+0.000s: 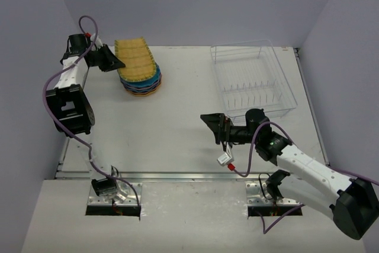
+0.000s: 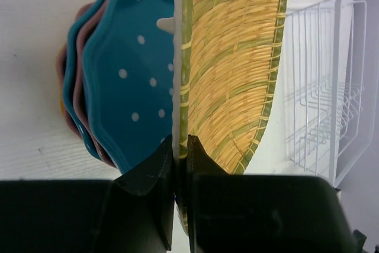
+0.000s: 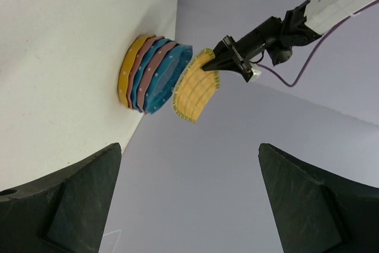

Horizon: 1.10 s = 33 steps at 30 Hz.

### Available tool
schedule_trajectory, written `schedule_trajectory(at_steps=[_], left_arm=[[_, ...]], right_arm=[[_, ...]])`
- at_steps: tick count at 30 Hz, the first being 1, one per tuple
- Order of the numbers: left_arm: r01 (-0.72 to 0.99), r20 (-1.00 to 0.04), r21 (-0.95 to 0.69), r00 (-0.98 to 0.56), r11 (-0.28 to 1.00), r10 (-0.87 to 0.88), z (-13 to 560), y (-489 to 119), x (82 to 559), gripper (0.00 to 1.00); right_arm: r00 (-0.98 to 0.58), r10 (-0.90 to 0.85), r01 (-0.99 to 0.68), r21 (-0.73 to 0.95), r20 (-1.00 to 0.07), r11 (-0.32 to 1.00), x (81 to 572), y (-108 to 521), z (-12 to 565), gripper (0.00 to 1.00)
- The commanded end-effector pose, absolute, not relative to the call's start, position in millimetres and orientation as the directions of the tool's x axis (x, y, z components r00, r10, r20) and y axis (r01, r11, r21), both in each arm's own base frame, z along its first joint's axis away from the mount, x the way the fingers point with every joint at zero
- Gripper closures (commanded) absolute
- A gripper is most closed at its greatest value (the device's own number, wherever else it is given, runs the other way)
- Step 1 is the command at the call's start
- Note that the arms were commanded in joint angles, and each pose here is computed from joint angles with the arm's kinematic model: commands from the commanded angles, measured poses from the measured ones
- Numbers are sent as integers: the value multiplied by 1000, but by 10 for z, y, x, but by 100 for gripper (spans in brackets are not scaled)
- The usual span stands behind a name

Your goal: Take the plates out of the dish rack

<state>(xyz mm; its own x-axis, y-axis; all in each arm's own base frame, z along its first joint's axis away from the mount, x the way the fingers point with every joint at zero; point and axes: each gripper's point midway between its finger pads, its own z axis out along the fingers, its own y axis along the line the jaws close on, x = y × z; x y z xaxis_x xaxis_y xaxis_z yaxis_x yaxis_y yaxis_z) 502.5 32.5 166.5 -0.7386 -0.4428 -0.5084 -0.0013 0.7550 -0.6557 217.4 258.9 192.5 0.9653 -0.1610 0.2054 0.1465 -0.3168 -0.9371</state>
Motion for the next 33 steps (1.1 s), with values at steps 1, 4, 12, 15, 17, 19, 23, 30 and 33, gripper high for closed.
schedule_trajectory(at_steps=[1,4,12,15,17,19,23,30,33], left_arm=[[-6,-577,-640,-657,769,-486,1797,452,5308,100],[-34,-537,-655,-682,755,-496,1558,420,5222,100],[-78,-436,-705,-736,705,-517,1069,311,4951,100],[-88,-416,-719,-740,689,-529,978,339,4947,100],[-92,-410,-728,-737,679,-538,973,368,4962,100],[-105,-399,-728,-740,678,-542,938,378,4965,100],[-138,-393,-714,-732,686,-556,900,454,4955,100],[-158,-452,-671,-687,724,-569,1132,598,4943,61],[-155,-482,-654,-669,740,-566,1247,638,4950,58]], right_arm=[[957,-214,126,-944,196,-305,2174,2498,1995,1],[955,-225,119,-945,192,-304,2171,2474,2009,1],[952,-234,120,-945,196,-305,2188,2466,2027,1],[951,-234,122,-943,200,-308,2194,2468,2024,1],[950,-235,125,-943,203,-309,2196,2465,2035,1],[951,-236,123,-942,202,-311,2193,2461,2029,1],[950,-237,125,-942,204,-310,2192,2459,2039,1],[953,-231,117,-941,197,-317,2176,2456,1985,1],[954,-226,120,-941,197,-316,2173,2466,1984,1]])
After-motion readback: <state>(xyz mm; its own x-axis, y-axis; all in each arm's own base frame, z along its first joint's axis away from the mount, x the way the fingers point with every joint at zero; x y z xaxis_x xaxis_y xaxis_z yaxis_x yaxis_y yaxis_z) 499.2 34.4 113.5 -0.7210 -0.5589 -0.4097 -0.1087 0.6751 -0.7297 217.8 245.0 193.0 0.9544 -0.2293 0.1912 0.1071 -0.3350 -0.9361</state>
